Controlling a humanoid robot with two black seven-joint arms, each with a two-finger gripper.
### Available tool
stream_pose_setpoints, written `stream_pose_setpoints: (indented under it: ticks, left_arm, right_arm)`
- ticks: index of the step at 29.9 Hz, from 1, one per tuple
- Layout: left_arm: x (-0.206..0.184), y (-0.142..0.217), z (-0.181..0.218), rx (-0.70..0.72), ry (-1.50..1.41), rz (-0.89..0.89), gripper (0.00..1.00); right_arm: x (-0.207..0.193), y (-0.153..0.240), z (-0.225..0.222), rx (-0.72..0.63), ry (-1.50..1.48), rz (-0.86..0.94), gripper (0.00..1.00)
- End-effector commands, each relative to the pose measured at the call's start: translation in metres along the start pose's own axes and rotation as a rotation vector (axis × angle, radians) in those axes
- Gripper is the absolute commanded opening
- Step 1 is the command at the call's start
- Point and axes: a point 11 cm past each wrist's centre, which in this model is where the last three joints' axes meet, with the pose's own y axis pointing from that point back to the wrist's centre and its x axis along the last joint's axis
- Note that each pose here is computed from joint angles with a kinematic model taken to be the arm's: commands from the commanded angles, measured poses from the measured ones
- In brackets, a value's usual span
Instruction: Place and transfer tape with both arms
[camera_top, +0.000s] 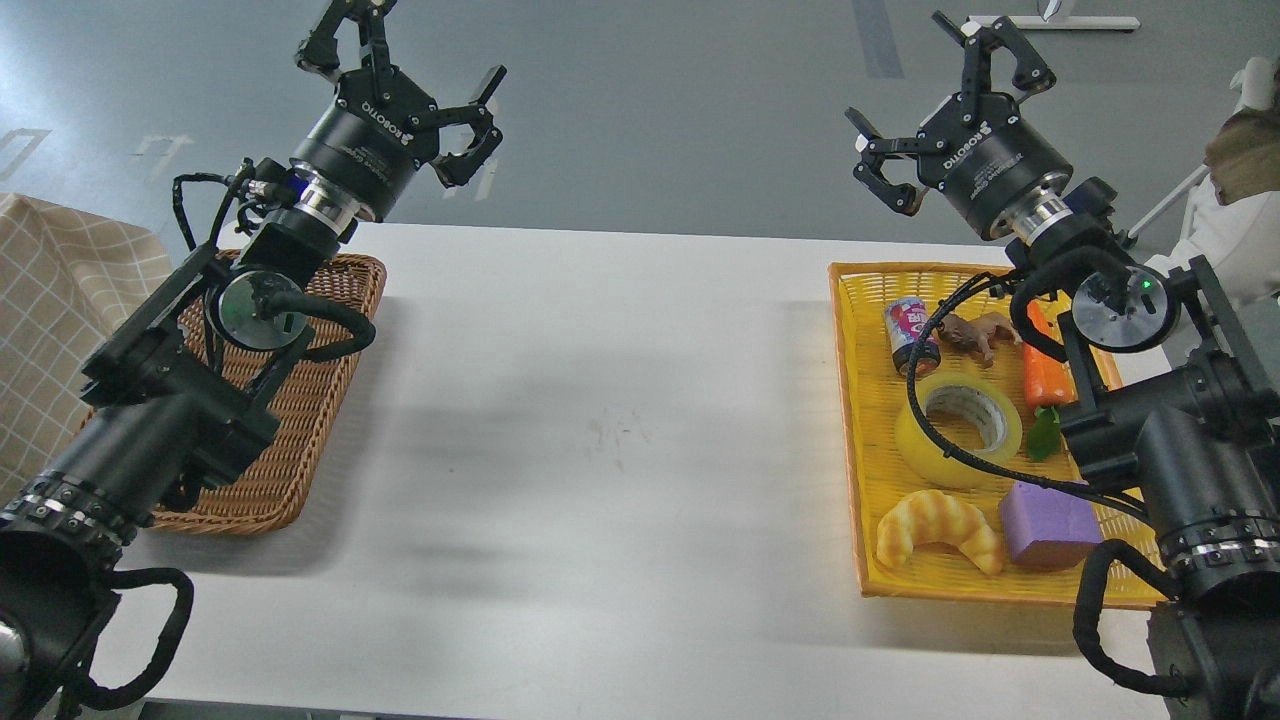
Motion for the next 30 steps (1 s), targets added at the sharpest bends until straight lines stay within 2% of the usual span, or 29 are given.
stream_pose_setpoints:
  ticks: [1,30]
  left_arm:
    - [-0.001,0.0,-0.006,0.022,-0.005,-0.004,0.98]
    - [-0.002,-0.003,0.003,0.021,-0.032,-0.011,0.98]
  right_arm:
    - [0.0,0.0,0.0,-0.004,0.002,0.0,1.0]
    - [0.0,0.0,-0.003,0.008,0.001,-0.002,1.0]
